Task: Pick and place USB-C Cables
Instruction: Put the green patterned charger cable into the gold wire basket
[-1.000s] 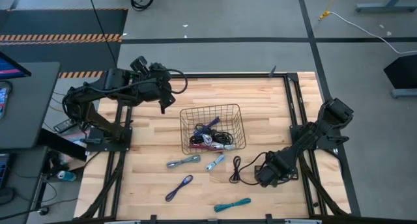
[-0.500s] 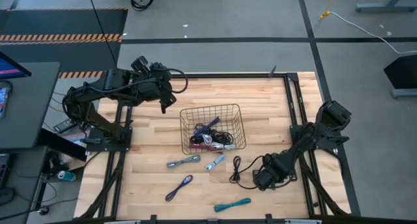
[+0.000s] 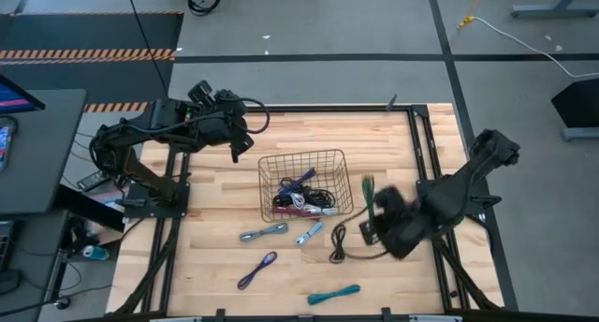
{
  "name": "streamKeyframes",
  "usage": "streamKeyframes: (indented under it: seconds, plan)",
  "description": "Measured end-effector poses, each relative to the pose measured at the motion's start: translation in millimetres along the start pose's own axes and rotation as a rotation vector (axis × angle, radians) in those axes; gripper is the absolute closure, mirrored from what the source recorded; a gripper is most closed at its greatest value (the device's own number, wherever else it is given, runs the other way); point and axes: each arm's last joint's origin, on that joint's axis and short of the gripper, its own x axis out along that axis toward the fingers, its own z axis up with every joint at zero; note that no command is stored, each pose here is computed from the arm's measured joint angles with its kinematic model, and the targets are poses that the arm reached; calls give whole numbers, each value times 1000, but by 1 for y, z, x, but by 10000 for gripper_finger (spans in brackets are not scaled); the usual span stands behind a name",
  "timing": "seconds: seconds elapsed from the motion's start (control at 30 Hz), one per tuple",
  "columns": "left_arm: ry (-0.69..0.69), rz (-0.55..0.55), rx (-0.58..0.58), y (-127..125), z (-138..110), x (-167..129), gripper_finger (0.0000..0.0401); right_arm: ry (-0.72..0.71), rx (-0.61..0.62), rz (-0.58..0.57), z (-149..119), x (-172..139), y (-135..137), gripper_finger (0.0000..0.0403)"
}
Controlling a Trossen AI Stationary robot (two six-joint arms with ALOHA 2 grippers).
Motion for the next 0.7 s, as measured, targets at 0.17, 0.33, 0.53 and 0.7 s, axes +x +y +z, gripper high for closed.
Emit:
streamKeyframes:
  seconds: [0.17, 0.33, 0.53, 0.7]
  plan:
    - [0, 0, -6, 0, 0, 0, 390, -145, -275, 84, 44, -41, 7, 371]
    - [0, 0, -6, 0, 0, 0, 390, -113, -541, 114, 94, -50, 9, 371]
    - [0, 0, -7, 0, 0, 0, 390, -6, -805, 164, 150, -30, 12, 371]
    - [0, 0, -7, 0, 0, 0, 390, 70, -992, 296, 189, 3, 23, 371]
